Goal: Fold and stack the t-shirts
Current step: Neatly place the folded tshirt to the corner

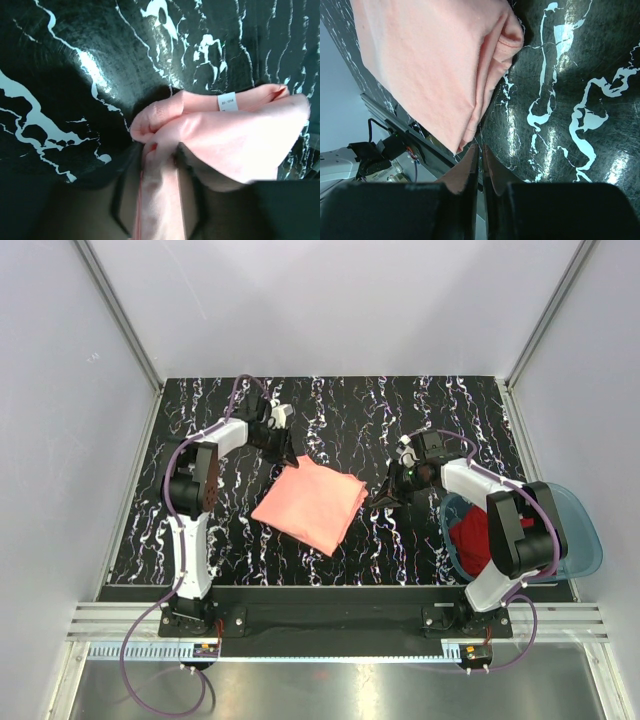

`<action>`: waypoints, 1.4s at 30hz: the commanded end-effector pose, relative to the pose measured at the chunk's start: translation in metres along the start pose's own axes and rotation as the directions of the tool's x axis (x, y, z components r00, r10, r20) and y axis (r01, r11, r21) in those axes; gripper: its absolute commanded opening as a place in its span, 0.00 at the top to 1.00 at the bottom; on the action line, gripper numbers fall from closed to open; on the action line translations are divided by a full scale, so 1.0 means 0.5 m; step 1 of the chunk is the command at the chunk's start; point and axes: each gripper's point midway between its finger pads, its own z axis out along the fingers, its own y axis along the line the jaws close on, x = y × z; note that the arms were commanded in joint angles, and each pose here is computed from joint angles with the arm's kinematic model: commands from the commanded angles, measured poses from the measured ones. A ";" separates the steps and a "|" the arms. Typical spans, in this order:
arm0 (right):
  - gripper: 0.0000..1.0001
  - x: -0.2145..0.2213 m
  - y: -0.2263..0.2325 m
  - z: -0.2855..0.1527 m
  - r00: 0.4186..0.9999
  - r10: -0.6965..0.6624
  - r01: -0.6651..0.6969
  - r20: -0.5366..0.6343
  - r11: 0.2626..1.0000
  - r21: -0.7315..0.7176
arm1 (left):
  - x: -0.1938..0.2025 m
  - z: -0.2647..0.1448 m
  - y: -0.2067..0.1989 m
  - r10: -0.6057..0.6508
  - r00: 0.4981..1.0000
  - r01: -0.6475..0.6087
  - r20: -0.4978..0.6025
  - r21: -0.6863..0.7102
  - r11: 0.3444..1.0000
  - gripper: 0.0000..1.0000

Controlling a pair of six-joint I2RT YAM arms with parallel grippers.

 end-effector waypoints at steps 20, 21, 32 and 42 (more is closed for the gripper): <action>0.89 0.030 0.049 -0.038 0.997 0.029 -0.032 -0.065 0.998 -0.052 | -0.205 -0.244 0.157 0.219 0.953 -0.068 0.211 -0.553 0.830 1.00; 0.89 0.029 0.050 -0.040 0.997 0.030 -0.033 -0.071 0.998 -0.044 | -0.212 -0.243 0.187 0.211 0.956 -0.059 0.206 -0.568 0.821 1.00; 0.89 0.019 0.045 -0.044 0.992 0.045 -0.043 -0.117 0.999 0.019 | -0.417 -0.372 0.370 0.334 0.869 0.049 0.365 -0.736 0.675 1.00; 0.89 -0.011 0.037 -0.015 0.985 0.081 -0.073 -0.155 0.996 0.059 | -0.516 -0.482 0.476 0.452 0.744 0.197 0.492 -0.808 0.556 1.00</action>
